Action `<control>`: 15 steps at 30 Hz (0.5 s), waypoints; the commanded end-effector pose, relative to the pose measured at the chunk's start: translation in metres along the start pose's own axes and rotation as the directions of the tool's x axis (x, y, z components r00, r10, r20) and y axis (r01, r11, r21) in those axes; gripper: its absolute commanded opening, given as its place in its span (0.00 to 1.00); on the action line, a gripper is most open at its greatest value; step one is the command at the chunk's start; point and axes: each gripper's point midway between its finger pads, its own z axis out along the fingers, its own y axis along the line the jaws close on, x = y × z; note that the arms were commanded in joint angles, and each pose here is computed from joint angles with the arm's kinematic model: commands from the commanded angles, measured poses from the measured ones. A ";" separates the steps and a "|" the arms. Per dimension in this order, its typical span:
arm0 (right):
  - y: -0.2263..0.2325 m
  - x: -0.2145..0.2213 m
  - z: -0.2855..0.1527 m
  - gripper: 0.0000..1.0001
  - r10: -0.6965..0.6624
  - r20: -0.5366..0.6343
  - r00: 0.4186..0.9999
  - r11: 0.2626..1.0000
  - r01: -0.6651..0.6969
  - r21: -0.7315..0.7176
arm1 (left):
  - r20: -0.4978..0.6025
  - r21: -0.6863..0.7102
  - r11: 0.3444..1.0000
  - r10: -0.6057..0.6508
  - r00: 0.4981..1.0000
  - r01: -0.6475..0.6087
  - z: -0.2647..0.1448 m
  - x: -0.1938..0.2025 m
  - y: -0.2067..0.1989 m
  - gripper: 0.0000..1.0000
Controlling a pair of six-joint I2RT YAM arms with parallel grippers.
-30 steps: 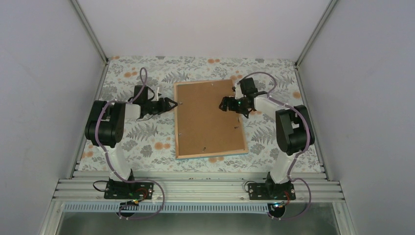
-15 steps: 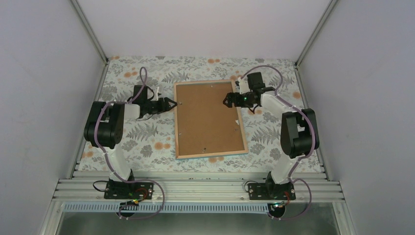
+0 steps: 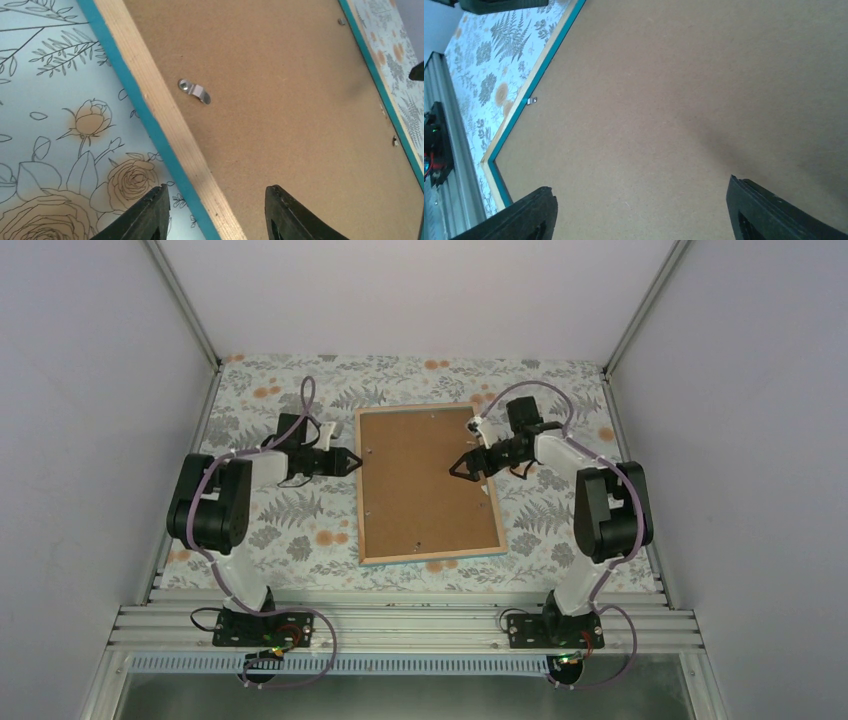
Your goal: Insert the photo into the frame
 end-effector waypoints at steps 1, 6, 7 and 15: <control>0.007 0.015 0.013 0.81 -0.009 -0.006 1.000 0.995 0.008 -0.103 | -0.037 -0.022 0.997 0.078 0.996 -0.079 0.006 -0.003 0.004 0.46; 0.003 0.033 0.026 0.75 0.063 -0.020 0.998 0.989 -0.065 -0.130 | -0.100 -0.042 0.992 0.112 0.989 -0.117 0.021 0.002 0.008 0.41; 0.001 0.037 0.028 0.74 0.074 -0.024 0.997 0.989 -0.077 -0.127 | -0.110 -0.051 0.991 0.116 0.987 -0.122 0.023 0.002 0.010 0.41; 0.004 0.048 0.031 0.70 0.023 -0.021 1.000 0.990 -0.026 -0.136 | -0.105 -0.096 0.973 0.201 0.974 -0.211 0.018 -0.015 0.011 0.34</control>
